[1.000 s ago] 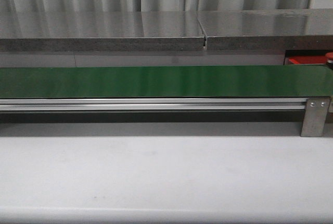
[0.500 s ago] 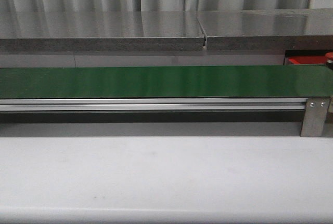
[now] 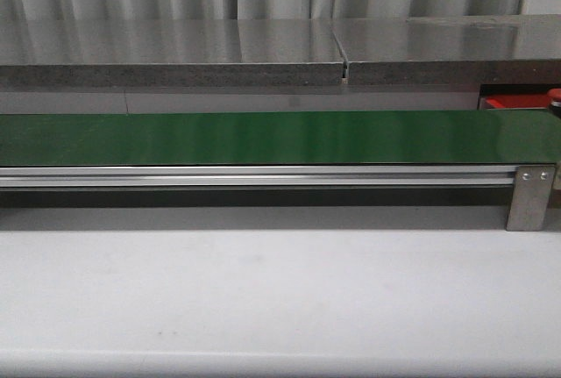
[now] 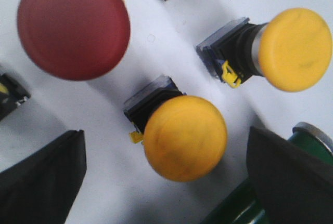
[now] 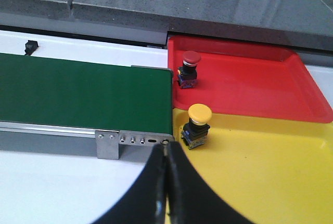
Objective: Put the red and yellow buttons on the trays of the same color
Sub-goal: 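Lower the left gripper onto a yellow button and grasp it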
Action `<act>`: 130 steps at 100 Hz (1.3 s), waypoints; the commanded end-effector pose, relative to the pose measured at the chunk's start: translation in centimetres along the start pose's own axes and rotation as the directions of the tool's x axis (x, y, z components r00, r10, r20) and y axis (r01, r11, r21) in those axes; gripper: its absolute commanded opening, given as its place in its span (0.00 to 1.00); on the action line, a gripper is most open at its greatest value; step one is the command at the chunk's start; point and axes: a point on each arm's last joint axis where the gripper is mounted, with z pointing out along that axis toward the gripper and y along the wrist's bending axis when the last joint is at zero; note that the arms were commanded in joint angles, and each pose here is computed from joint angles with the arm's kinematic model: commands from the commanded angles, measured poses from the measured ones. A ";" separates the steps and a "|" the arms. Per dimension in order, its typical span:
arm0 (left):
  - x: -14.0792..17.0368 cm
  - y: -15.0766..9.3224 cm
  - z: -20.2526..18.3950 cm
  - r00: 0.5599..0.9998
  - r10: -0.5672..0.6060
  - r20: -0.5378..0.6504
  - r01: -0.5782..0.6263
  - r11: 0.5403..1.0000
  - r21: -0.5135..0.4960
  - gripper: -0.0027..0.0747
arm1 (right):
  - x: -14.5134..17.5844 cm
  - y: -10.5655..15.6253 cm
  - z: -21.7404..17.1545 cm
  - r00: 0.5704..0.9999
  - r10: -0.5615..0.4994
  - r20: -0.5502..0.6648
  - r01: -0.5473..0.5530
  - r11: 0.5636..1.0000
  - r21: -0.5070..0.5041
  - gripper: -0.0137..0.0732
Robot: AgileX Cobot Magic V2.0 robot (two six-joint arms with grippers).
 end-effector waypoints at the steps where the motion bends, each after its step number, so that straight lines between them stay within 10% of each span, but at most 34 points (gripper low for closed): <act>1: -0.9 -1.3 -3.5 0.995 -0.015 0.103 0.007 0.997 0.071 0.78 | -1.3 -0.1 -0.3 0.996 -0.012 0.088 0.011 1.000 0.007 0.02; 40: -1.0 -1.3 -3.3 0.994 -0.016 0.108 0.008 0.997 0.073 0.25 | -1.3 -0.1 -0.3 0.996 -0.012 0.088 0.011 1.000 0.007 0.02; 130: 1.5 -3.2 -12.9 0.934 0.312 0.173 -0.333 0.936 0.115 0.24 | -1.3 -0.1 -0.3 0.996 -0.012 0.088 0.011 1.000 0.007 0.02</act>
